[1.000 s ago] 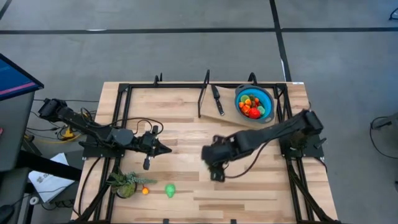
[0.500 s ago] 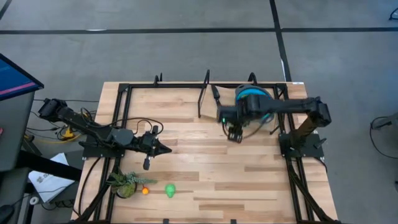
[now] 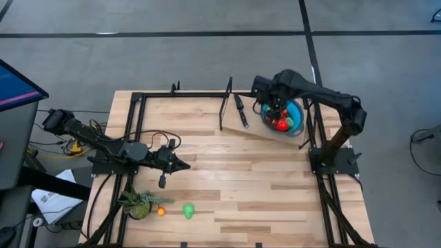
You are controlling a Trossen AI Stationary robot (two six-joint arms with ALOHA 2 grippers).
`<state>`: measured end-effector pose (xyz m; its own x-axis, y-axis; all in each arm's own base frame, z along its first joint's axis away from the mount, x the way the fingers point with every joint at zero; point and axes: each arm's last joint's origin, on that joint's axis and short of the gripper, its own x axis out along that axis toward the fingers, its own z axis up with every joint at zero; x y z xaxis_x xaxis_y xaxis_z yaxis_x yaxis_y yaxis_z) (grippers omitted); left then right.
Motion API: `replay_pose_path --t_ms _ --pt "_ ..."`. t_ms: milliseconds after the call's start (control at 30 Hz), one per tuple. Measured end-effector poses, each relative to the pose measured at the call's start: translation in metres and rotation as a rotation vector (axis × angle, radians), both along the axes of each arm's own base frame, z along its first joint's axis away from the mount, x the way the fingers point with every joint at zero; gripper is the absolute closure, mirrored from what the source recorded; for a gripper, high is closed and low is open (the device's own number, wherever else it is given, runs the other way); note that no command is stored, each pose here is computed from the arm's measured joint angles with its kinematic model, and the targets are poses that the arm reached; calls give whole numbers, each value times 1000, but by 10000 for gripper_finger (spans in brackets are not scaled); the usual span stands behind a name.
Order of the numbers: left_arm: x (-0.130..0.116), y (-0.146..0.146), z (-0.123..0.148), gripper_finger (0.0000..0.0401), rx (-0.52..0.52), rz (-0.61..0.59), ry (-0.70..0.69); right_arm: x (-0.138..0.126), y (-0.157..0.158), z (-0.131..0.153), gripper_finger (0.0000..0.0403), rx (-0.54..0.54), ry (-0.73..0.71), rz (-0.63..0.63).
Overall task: Pick & Place Fruit
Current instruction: Put the half brown kiwi into the blue colander, then put the half green pear into the blue colander
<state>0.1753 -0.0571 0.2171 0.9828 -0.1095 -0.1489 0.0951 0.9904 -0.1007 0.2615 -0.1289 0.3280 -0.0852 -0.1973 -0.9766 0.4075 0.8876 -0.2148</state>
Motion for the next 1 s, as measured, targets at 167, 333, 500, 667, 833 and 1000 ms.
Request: replay_pose_path --t_ms 167,333,500,667,833,1000 --pt "0 0 0 400 0 0 0 -16 -25 0 171 10 18 -84" --pt "0 0 0 400 1 0 0 -26 -42 0 152 7 12 -152" --pt "0 0 0 400 2 0 0 -32 -50 0 117 5 6 -205" --pt "0 0 0 400 2 -1 0 -30 -47 0 104 16 15 -148" --pt "-1 -2 0 400 0 -10 0 -14 -31 4 155 28 -87 -2" --pt "-3 -7 0 400 2 -42 2 14 5 24 267 49 -393 240"
